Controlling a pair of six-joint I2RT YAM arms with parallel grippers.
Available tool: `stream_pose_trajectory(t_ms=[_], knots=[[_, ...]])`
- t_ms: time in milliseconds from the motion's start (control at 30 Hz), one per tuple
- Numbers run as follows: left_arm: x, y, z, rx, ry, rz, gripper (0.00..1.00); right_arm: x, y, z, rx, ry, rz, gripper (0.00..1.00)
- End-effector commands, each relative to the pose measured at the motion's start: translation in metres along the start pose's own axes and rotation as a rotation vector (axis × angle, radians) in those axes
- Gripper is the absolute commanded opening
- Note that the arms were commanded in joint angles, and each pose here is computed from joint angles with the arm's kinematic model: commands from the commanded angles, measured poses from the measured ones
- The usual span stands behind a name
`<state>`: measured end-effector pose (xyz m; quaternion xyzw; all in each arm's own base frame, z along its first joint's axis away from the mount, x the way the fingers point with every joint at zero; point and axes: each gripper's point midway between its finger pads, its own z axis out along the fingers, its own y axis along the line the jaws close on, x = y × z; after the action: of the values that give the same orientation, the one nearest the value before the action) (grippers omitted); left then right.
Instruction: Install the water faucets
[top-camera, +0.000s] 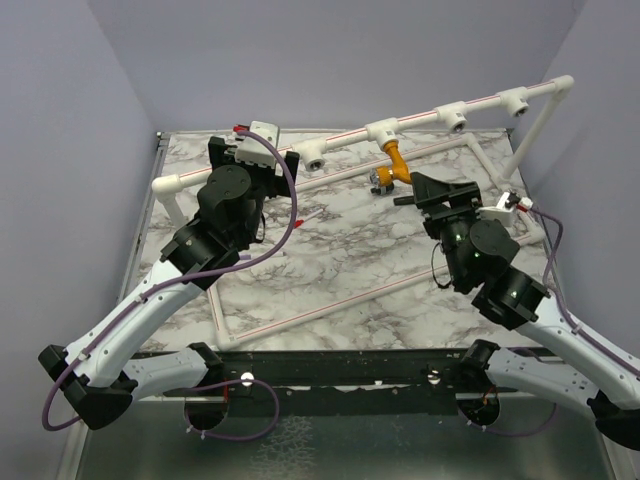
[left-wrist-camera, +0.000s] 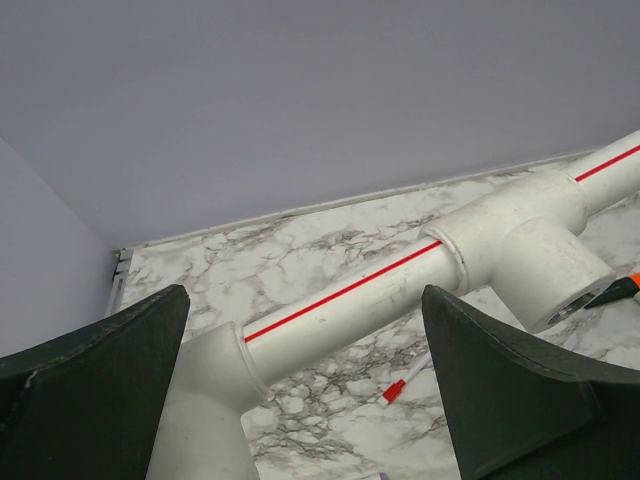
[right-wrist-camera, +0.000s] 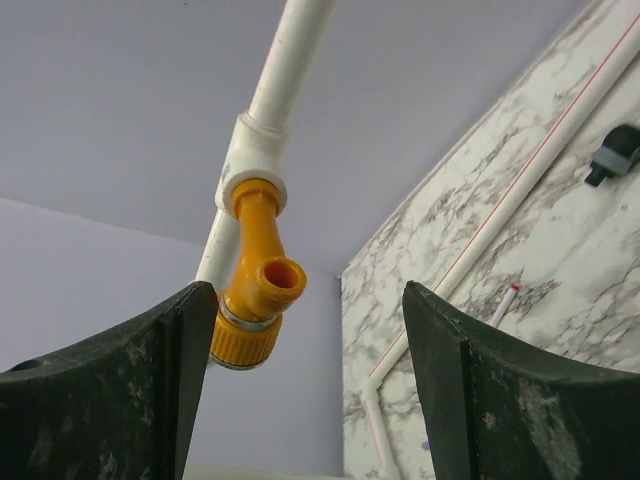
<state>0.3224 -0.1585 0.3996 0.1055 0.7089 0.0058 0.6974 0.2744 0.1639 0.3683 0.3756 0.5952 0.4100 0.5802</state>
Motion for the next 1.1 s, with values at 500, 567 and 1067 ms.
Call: stream_pose_trajectory(t_ms=[500,567,1067], knots=[[0.078,-0.027,-0.002,0.084,0.236,0.08,0.99,-0.046,0.039,-0.014,-0.3,-0.089,-1.349,0.81],[0.078,-0.026,-0.002,0.084,0.235,0.08,0.99,-0.042,0.044,-0.021,-0.387,-0.064,-1.496,0.81],[0.077,-0.025,-0.002,0.079,0.234,0.086,0.99,-0.021,0.027,-0.013,-0.591,0.014,-2.373,0.86]])
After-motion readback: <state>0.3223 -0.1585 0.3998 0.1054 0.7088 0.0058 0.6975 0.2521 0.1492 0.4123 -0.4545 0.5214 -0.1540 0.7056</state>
